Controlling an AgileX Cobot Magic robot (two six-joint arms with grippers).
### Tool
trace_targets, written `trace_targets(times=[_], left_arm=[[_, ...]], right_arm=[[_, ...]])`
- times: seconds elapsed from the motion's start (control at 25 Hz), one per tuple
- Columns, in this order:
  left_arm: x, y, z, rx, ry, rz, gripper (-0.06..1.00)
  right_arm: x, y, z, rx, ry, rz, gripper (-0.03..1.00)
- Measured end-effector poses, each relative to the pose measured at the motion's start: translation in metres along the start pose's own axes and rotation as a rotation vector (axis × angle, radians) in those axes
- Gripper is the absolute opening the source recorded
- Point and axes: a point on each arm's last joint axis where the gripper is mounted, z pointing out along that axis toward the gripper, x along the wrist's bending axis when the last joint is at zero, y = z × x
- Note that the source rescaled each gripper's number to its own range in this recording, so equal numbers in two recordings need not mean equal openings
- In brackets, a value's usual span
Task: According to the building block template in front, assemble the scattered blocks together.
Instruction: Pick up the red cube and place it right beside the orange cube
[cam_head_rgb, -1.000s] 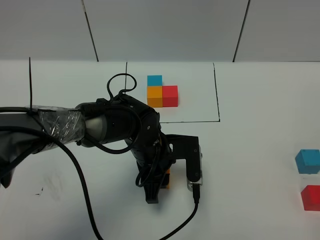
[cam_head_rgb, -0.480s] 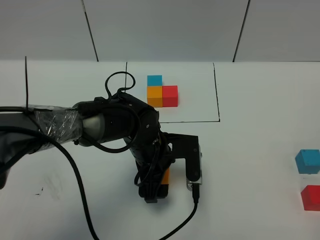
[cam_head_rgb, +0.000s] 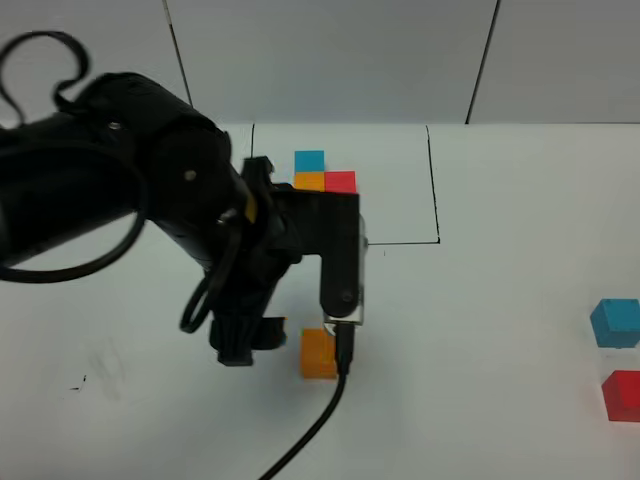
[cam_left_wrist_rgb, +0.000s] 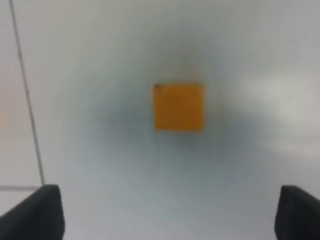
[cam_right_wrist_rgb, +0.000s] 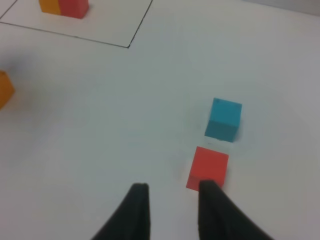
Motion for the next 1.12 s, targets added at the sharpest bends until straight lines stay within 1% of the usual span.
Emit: trace_targets(times=[0.04, 0.08, 0.16, 0.2, 0.32, 0.4, 0.48, 0.6, 0.72, 0.76, 0.84, 0.92, 1.0, 1.04, 1.12], left_arm=[[0.0, -0.006, -0.015, 0.018, 0.04, -0.025, 0.76], [0.0, -0.013, -0.027, 0.054, 0.082, -0.075, 0.71], [0.001, -0.027, -0.053, 0.105, 0.192, -0.156, 0.63], [0.001, -0.036, -0.067, 0.136, 0.254, -0.211, 0.6], [-0.005, -0.062, -0.108, 0.219, 0.414, -0.365, 0.54], [-0.013, -0.078, -0.133, 0.238, 0.493, -0.444, 0.53], [-0.022, -0.091, -0.159, 0.187, 0.576, -0.498, 0.52], [-0.042, -0.111, -0.195, 0.065, 0.659, -0.613, 0.52], [-0.071, -0.138, -0.232, -0.086, 0.741, -0.736, 0.52], [-0.085, -0.15, -0.245, -0.144, 0.773, -0.766, 0.52], [-0.105, -0.167, -0.263, -0.225, 0.813, -0.794, 0.52], [-0.13, -0.186, -0.278, -0.323, 0.838, -0.812, 0.52], [-0.148, -0.198, -0.284, -0.394, 0.836, -0.816, 0.52], [-0.158, -0.203, -0.283, -0.413, 0.831, -0.817, 0.52], [-0.167, -0.207, -0.274, -0.399, 0.815, -0.822, 0.51]], right_arm=[[0.0, 0.0, 0.0, 0.0, 0.0, 0.0, 0.0], [0.0, 0.0, 0.0, 0.0, 0.0, 0.0, 0.0], [0.0, 0.0, 0.0, 0.0, 0.0, 0.0, 0.0], [0.0, 0.0, 0.0, 0.0, 0.0, 0.0, 0.0], [0.0, 0.0, 0.0, 0.0, 0.0, 0.0, 0.0], [0.0, 0.0, 0.0, 0.0, 0.0, 0.0, 0.0], [0.0, 0.0, 0.0, 0.0, 0.0, 0.0, 0.0], [0.0, 0.0, 0.0, 0.0, 0.0, 0.0, 0.0], [0.0, 0.0, 0.0, 0.0, 0.0, 0.0, 0.0], [0.0, 0.0, 0.0, 0.0, 0.0, 0.0, 0.0], [0.0, 0.0, 0.0, 0.0, 0.0, 0.0, 0.0], [0.0, 0.0, 0.0, 0.0, 0.0, 0.0, 0.0], [0.0, 0.0, 0.0, 0.0, 0.0, 0.0, 0.0], [0.0, 0.0, 0.0, 0.0, 0.0, 0.0, 0.0], [0.0, 0.0, 0.0, 0.0, 0.0, 0.0, 0.0]])
